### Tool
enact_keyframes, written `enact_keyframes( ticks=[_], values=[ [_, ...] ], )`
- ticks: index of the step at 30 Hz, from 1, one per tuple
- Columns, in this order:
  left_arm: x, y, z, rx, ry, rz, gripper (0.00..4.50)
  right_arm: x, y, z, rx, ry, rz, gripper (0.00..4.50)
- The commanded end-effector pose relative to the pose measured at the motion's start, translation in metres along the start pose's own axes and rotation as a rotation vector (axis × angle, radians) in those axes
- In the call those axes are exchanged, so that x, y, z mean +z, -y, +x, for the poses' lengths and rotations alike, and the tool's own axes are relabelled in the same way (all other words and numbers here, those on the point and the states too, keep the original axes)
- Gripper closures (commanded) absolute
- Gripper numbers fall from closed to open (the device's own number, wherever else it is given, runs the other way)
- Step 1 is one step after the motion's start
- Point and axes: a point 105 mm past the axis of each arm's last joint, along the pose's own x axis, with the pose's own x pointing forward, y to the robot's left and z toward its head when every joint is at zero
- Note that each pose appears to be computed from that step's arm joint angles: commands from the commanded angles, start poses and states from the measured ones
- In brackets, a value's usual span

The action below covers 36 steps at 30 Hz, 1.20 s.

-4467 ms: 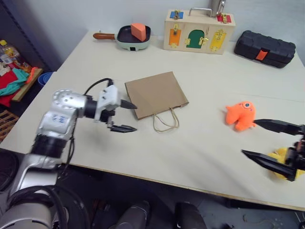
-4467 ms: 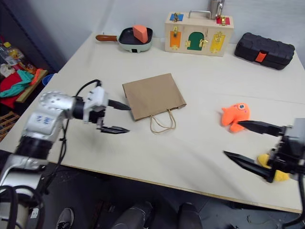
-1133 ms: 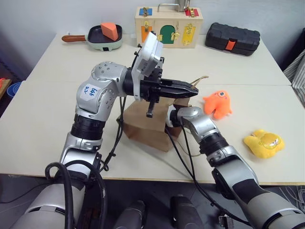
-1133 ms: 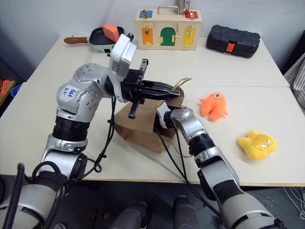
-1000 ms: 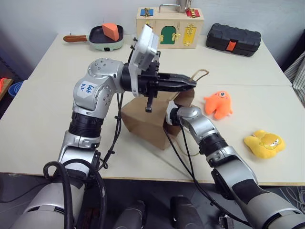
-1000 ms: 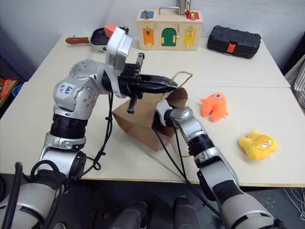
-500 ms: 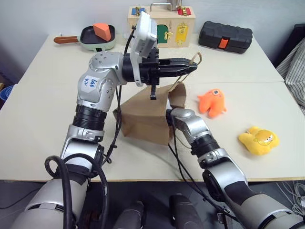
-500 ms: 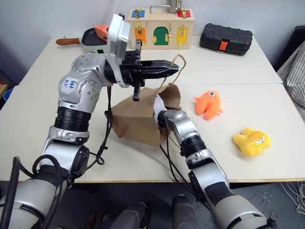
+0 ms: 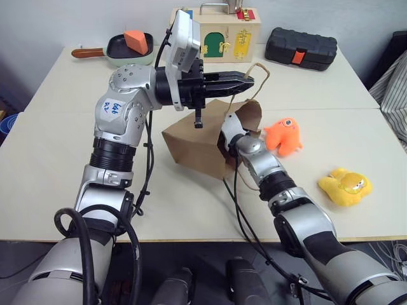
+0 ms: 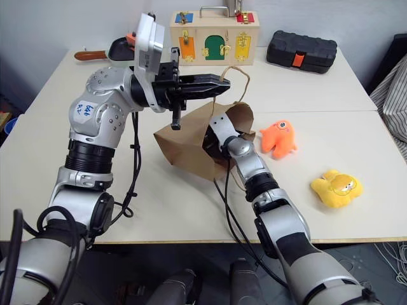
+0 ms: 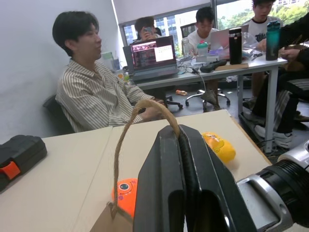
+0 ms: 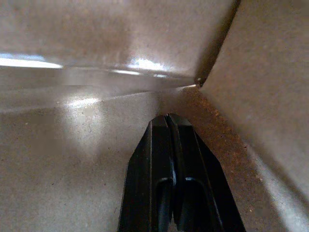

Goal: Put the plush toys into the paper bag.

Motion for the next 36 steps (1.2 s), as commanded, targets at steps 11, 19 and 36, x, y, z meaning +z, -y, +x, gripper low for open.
enact_keyframes(
  ticks=[11, 19, 36],
  values=[
    [-0.010, -0.001, -0.005, 0.010, -0.030, 0.049, 4.50, 0.050, -0.008, -0.109, 0.407, 0.259, 0.146, 4.47],
    [-0.006, 0.004, -0.005, -0.012, -0.025, 0.042, 4.50, 0.033, 0.051, -0.184, 0.305, 0.134, 0.221, 4.47],
    [-0.004, 0.006, -0.004, -0.027, -0.039, 0.040, 4.50, -0.050, 0.157, -0.135, -0.199, -0.051, 0.640, 0.01]
  ],
)
